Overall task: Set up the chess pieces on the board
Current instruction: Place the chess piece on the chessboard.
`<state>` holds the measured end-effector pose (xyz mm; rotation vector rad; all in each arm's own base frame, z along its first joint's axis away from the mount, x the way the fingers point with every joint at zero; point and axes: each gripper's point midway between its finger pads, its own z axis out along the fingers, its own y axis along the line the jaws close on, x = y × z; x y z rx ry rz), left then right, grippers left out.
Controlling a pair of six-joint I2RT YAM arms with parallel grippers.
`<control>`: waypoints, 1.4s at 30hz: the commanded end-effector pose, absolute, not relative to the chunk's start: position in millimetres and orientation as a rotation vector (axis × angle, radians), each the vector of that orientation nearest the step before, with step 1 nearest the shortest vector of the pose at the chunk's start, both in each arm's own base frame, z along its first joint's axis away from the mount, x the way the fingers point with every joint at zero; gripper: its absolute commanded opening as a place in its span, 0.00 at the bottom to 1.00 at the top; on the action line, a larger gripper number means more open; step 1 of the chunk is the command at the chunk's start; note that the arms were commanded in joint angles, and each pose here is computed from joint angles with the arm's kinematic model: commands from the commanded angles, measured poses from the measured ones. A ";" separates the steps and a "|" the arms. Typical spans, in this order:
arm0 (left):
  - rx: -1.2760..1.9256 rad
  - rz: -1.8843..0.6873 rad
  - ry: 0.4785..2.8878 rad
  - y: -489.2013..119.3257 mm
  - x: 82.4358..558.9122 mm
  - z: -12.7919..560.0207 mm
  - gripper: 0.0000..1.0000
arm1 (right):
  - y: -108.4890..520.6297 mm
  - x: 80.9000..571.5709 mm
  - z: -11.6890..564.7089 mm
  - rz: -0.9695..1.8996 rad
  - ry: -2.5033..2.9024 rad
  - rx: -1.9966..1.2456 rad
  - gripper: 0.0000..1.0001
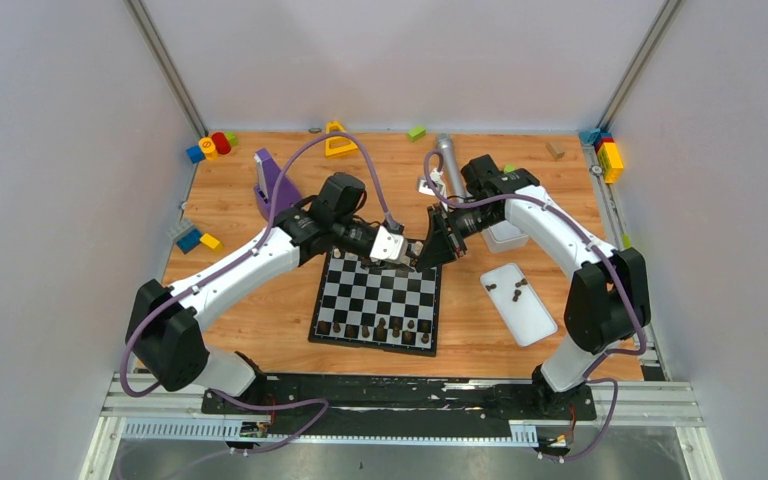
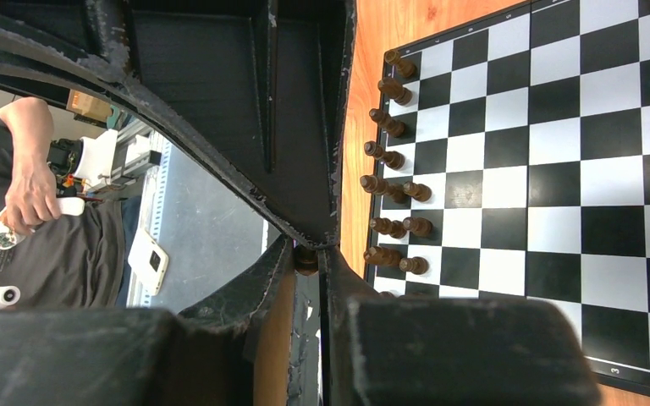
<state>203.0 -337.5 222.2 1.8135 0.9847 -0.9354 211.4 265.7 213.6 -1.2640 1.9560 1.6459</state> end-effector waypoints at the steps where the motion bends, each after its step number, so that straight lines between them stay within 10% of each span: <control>1: 1.818 -0.913 0.921 -345.6 204.1 237.5 0.34 | 271.1 214.7 226.7 1.654 1.872 -1.294 0.05; 12: 1.840 -0.880 0.950 -340.6 201.7 230.0 0.00 | 270.3 219.5 225.4 1.613 1.911 -1.290 0.08; 27: 1.532 -0.785 1.293 -327.2 251.5 241.2 0.00 | 252.6 253.2 262.5 1.413 1.907 -1.202 0.42; 42: 1.098 -1.129 1.470 -325.8 268.3 277.3 0.00 | 262.3 285.0 277.3 1.320 1.883 -1.008 0.47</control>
